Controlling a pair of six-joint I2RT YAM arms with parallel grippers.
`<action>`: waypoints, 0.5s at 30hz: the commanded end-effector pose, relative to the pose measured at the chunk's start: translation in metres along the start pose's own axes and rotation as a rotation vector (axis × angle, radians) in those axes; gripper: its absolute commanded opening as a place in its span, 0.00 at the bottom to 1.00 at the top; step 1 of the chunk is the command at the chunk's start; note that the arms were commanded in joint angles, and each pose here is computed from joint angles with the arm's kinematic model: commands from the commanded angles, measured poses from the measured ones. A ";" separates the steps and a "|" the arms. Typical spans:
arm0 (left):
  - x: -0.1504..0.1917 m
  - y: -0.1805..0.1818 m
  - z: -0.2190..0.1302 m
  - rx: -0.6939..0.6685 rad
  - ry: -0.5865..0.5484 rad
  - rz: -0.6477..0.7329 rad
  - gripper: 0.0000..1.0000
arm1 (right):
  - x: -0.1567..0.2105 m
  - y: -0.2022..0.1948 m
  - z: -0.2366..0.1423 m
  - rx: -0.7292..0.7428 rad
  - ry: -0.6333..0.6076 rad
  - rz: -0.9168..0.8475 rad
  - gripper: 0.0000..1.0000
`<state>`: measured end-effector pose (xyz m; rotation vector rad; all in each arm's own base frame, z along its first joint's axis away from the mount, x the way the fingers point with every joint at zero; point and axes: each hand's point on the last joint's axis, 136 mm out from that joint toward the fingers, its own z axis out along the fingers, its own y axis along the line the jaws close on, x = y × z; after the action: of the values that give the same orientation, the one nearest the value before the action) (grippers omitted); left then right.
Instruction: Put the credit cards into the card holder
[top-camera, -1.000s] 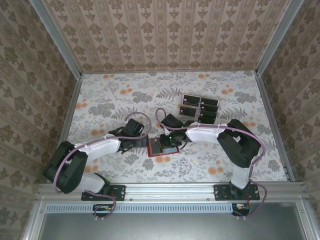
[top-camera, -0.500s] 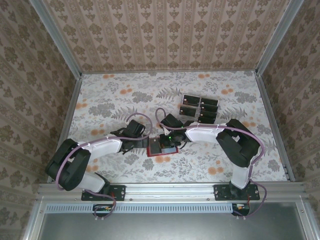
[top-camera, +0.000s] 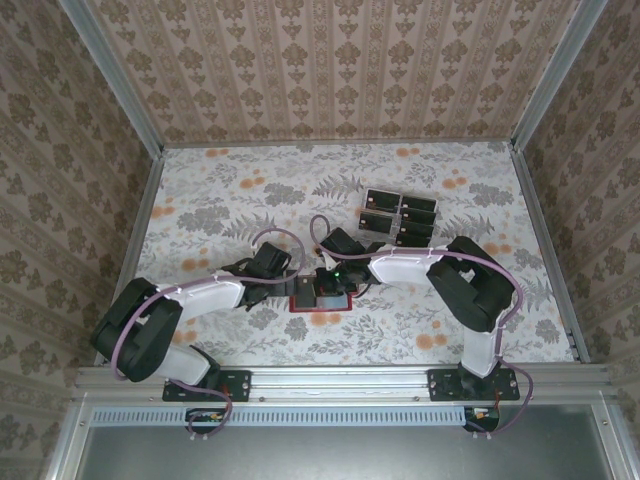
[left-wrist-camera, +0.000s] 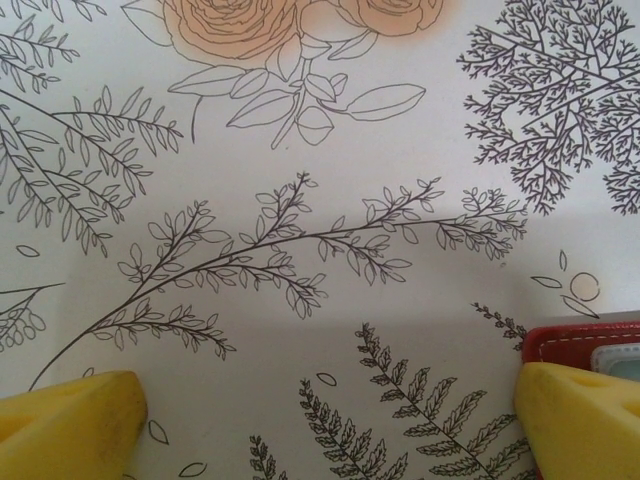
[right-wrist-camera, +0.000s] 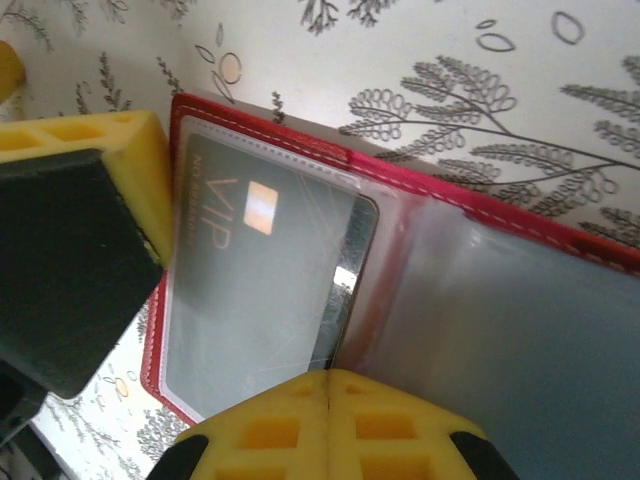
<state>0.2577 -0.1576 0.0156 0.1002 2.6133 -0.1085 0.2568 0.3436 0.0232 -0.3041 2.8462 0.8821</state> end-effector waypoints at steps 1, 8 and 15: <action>0.034 0.001 0.012 0.017 0.109 -0.004 1.00 | -0.003 0.015 0.007 -0.071 0.008 0.015 0.00; 0.031 0.001 0.009 0.009 0.100 0.002 1.00 | -0.003 0.019 0.011 -0.098 0.015 0.031 0.00; 0.020 0.010 0.001 -0.025 0.081 -0.004 1.00 | -0.006 0.019 -0.004 -0.092 -0.017 0.027 0.00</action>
<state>0.2582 -0.1562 0.0165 0.0830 2.6071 -0.1040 0.2537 0.3523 0.0218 -0.2687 2.8620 0.9640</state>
